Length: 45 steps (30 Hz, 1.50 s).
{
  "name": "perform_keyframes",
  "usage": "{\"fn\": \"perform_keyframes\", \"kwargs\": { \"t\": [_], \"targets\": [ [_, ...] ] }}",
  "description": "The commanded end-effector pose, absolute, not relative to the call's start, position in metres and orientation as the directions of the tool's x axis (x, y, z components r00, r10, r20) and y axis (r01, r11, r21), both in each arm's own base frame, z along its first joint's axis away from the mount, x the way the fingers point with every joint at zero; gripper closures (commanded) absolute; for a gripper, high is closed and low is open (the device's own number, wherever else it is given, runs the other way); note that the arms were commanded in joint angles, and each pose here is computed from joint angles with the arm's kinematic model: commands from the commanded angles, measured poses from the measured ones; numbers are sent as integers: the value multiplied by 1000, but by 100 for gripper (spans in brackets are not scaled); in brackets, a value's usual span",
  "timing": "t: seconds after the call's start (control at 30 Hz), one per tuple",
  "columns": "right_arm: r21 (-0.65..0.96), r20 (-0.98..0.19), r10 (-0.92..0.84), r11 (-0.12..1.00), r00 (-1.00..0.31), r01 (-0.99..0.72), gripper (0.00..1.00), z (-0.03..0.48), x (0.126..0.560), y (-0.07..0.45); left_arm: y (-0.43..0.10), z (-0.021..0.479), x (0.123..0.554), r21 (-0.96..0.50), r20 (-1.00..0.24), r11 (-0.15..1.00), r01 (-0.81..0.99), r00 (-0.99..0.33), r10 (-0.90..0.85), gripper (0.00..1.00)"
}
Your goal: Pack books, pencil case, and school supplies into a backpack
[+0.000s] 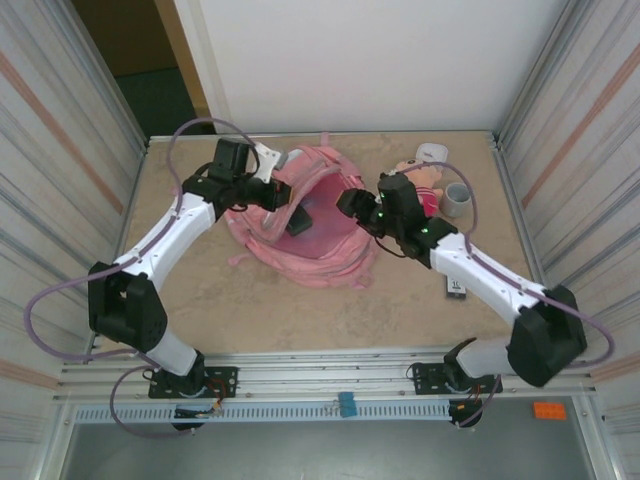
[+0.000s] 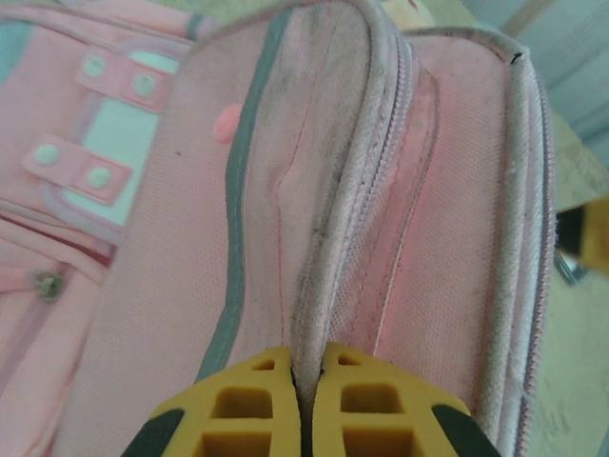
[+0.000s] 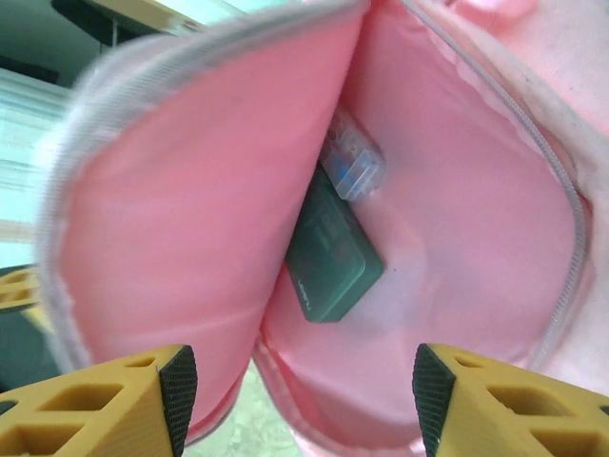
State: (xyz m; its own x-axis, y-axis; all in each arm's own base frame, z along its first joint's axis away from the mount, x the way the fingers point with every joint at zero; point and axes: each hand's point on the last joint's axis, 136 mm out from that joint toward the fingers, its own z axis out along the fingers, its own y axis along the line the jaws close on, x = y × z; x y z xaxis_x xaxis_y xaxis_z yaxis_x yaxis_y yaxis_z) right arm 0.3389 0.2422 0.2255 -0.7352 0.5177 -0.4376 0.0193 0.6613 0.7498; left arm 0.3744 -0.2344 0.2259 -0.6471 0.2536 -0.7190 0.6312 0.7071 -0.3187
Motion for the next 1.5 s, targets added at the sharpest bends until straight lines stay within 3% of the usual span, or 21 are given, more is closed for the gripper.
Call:
{"fn": "perform_keyframes", "kwargs": {
  "t": [0.0, 0.1, 0.2, 0.3, 0.37, 0.5, 0.63, 0.87, 1.07, 1.37, 1.47],
  "targets": [
    [623, -556, 405, 781, -726, -43, 37, 213, 325, 225, -263, 201, 346, -288, -702, 599, 747, -590, 398, 82],
    [548, -670, 300, 817, -679, -180, 36, 235, 317, 228, -279, 184, 329, -289, -658, 567, 771, -590, 468, 56],
    [403, -791, 137, 849, -596, -340, 34, 254, 308, 235, -271, 185, 328, -336, -631, 616, 713, -656, 415, 38],
    [157, -876, -126, 839, -466, -521, 34, 260, 294, 250, -242, 194, 336, -402, -622, 683, 609, -730, 284, 25],
    [-69, -874, -358, 761, -329, -645, 35, 253, 280, 264, -216, 199, 342, -454, -607, 719, 527, -773, 184, 22],
    [-485, -638, -770, 387, 14, -784, 36, 204, 253, 289, -159, 190, 347, -515, -561, 776, 365, -828, 17, 21],
    [-547, -497, -862, 224, 97, -807, 36, 174, 258, 295, -116, 171, 350, -591, -499, 773, 232, -857, -125, 21],
    [-603, -451, -875, 156, 173, -782, 35, 155, 291, 307, -116, 134, 351, -702, -370, 691, 173, -918, -146, 24],
    [-644, -395, -887, 81, 241, -761, 36, 143, 308, 314, -117, 125, 363, -701, -393, 682, 210, -911, -124, 23],
    [-677, -375, -890, 71, 261, -732, 37, 141, 332, 321, -116, 98, 381, -667, -404, 706, 239, -912, -73, 21],
    [-674, -387, -884, 76, 264, -735, 42, 140, 334, 323, -119, 92, 385, -689, -383, 687, 231, -921, -73, 25]
  ]
}}
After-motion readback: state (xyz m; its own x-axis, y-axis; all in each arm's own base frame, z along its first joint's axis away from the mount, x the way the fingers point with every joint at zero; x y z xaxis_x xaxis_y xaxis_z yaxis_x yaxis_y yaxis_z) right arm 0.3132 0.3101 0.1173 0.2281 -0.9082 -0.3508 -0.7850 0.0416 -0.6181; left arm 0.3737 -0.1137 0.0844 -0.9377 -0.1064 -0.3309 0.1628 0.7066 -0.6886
